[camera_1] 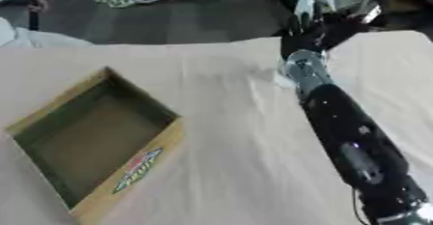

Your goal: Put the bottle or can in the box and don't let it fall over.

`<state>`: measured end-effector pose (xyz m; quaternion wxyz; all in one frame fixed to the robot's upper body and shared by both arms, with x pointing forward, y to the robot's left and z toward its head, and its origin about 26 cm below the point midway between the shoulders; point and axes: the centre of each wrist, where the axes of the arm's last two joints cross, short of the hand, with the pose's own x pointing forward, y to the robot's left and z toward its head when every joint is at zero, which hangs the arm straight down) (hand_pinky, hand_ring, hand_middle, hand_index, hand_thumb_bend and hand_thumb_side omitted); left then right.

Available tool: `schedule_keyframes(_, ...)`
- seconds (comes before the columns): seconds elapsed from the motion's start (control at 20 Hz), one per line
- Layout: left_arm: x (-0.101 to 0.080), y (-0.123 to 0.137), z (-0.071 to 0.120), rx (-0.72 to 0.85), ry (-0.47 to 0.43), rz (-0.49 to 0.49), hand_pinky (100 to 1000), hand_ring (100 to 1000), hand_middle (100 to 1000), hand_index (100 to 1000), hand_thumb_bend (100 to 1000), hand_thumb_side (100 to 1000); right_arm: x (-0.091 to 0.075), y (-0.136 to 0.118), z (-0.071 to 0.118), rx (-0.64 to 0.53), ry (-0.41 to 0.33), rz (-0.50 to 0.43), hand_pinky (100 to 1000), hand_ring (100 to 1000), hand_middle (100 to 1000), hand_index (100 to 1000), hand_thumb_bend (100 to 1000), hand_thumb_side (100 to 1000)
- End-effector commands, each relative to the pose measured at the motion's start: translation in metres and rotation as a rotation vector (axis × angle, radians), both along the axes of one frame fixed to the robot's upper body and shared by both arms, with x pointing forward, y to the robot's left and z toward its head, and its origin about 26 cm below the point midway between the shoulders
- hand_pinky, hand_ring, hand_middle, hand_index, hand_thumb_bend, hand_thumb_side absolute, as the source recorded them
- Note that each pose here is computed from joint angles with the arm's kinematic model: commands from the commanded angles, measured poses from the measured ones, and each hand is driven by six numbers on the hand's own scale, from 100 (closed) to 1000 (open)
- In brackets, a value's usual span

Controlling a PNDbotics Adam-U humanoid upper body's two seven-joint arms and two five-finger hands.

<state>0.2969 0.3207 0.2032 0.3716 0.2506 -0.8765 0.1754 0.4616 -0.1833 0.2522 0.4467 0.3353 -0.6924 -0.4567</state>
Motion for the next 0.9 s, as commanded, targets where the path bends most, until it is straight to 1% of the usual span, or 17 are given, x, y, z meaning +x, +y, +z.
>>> schedule_keyframes(0.05, -0.003, -0.001, 0.010, 0.016, -0.032, -0.009, 719, 785, 728, 894, 156, 831, 0.000, -0.011, 0.020, -0.013, -0.043, -0.031, 100, 100, 100, 912, 868, 987)
schedule_keyframes(0.4, -0.003, -0.001, 0.010, 0.019, -0.032, -0.010, 720, 787, 729, 894, 154, 833, 0.000, -0.019, 0.028, -0.017, -0.063, -0.053, 100, 100, 100, 909, 868, 987)
schedule_keyframes(0.9, -0.003, -0.002, 0.013, 0.020, -0.041, -0.014, 721, 787, 730, 894, 156, 830, 0.001, -0.025, 0.037, -0.006, -0.070, -0.071, 100, 100, 100, 909, 868, 987)
